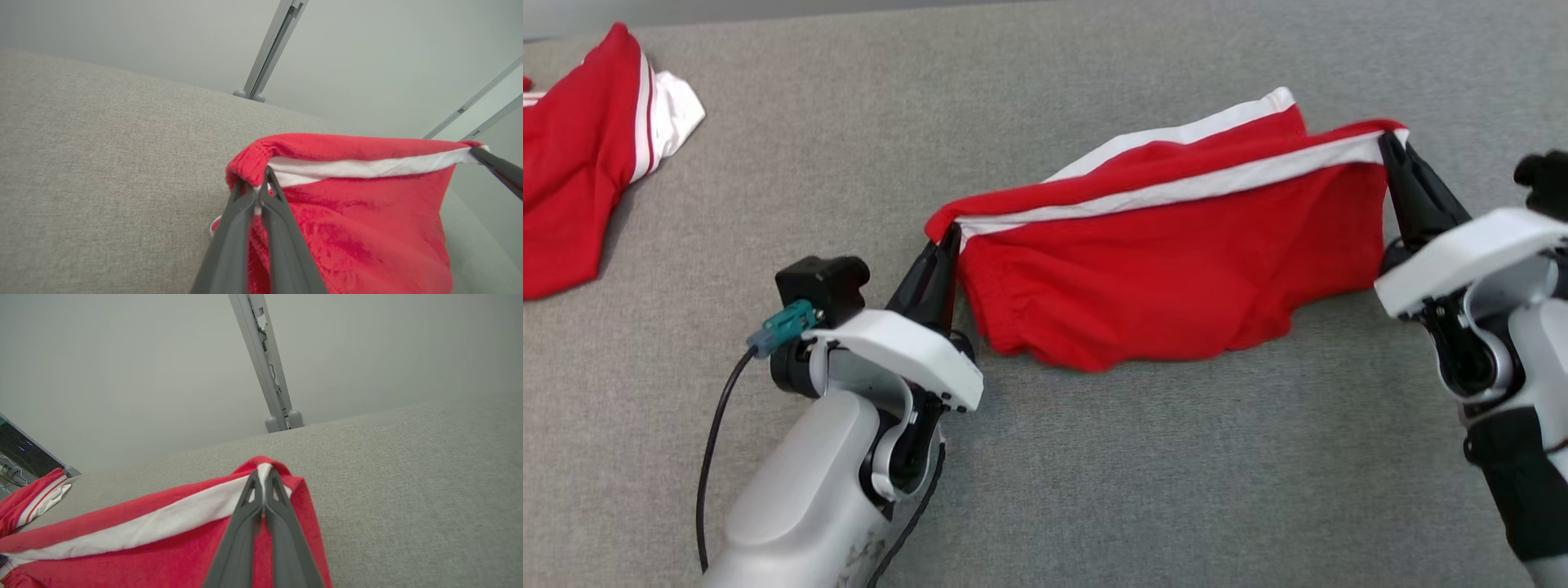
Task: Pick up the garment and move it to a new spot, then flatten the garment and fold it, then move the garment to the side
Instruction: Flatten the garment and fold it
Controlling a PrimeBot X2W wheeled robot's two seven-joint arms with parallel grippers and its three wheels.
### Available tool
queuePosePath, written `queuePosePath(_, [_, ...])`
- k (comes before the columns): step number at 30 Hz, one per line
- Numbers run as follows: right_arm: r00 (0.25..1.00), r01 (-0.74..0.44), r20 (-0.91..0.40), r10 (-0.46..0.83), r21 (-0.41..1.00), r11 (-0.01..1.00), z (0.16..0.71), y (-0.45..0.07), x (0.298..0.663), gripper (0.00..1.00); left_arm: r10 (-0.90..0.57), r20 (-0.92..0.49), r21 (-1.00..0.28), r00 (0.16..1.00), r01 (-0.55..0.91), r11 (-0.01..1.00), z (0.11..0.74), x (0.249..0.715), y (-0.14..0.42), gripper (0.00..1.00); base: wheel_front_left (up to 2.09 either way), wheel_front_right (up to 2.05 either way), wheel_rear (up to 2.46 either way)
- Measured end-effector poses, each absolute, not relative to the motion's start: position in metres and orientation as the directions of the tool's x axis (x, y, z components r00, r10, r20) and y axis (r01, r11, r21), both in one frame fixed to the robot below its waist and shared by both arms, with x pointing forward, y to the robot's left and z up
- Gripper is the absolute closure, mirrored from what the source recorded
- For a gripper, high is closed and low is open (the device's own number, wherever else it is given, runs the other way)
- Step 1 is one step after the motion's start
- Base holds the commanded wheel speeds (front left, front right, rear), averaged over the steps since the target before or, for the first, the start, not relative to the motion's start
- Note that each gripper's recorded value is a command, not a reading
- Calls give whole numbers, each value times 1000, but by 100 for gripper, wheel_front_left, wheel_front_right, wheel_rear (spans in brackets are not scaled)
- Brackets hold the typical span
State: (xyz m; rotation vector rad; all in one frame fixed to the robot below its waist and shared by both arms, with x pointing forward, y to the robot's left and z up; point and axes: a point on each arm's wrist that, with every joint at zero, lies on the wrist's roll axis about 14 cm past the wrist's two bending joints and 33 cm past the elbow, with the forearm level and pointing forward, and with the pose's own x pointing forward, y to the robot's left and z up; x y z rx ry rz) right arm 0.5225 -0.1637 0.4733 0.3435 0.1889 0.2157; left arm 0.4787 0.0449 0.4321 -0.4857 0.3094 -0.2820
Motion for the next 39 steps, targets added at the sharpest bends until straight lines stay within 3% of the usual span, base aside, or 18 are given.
queuePosePath(8, [924,-201,-247,291,333,921,447,-143,561,100,-304,-271,-486,913,144,862,414,491,54,100,0,0,0])
queuePosePath(20, [895,-225,-321,309,272,936,432,-131,576,100,-299,-285,-471,911,138,871,410,492,55,100,0,0,0])
queuePosePath(21, [896,-222,-324,305,267,938,431,-132,577,85,-302,-282,-470,910,143,871,411,493,54,100,0,0,0])
queuePosePath(22, [898,-218,-323,298,260,941,431,-134,578,68,-307,-281,-469,909,149,871,411,493,52,91,0,0,0])
queuePosePath(23, [901,-212,-324,290,256,943,430,-136,580,56,-313,-280,-467,908,156,870,411,492,51,71,0,0,0])
queuePosePath(24, [904,-208,-321,284,251,945,431,-137,581,0,-316,-279,-466,907,160,870,411,492,50,55,0,0,0])
queuePosePath(25, [907,-206,-315,280,248,947,432,-138,583,0,-323,-273,-464,906,170,870,412,491,48,12,0,0,0])
queuePosePath(26, [913,-206,-303,275,238,949,435,-138,585,0,-333,-266,-462,905,183,868,414,490,45,0,0,0,0])
queuePosePath(39, [933,-234,-230,277,197,952,453,-138,589,0,-357,-253,-466,899,210,859,415,463,44,0,0,0,0])
